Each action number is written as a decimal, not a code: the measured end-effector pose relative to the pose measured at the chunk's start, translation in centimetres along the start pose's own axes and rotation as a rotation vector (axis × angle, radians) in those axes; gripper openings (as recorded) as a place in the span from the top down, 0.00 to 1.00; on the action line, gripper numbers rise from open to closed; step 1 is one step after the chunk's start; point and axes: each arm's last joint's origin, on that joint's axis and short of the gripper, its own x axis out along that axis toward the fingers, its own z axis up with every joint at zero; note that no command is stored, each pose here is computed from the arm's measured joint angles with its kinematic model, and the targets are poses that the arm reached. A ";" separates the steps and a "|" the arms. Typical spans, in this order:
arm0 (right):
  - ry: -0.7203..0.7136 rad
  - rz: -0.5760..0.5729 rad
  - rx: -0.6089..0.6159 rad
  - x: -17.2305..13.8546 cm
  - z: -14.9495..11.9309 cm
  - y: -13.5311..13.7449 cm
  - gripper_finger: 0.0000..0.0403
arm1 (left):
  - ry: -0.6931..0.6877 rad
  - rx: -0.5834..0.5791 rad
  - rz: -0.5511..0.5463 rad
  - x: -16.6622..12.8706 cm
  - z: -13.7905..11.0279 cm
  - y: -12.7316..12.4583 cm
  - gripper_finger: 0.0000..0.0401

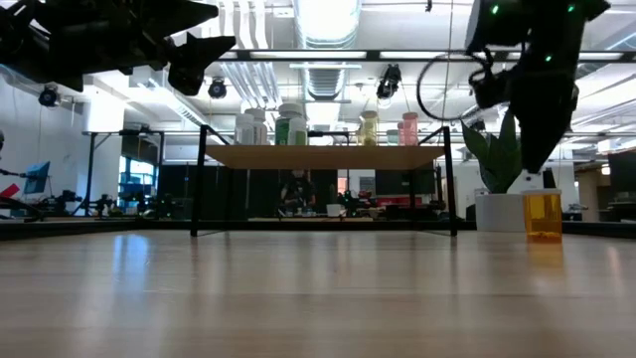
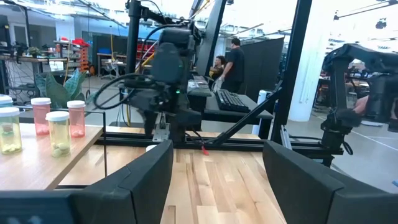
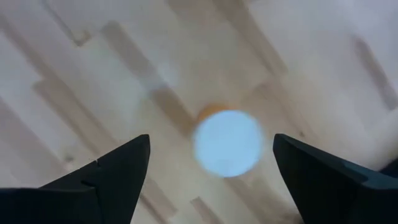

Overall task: Pick and place medicine bottles onto shelf by color
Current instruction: Put the big orange pill bottle on the shelf

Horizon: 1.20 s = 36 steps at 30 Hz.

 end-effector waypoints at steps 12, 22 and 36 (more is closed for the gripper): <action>0.024 0.051 0.014 1.1 -0.1 -1.8 0.17 | 0.014 -0.003 0.002 -0.1 -0.2 0.0 0.42; 0.053 0.068 0.025 3.4 -1.2 -2.1 0.18 | 0.013 -0.003 0.001 -0.1 -0.2 0.0 0.42; 0.034 0.011 0.064 3.8 -0.8 -2.1 0.19 | 0.012 -0.003 0.001 0.0 -0.2 0.0 0.42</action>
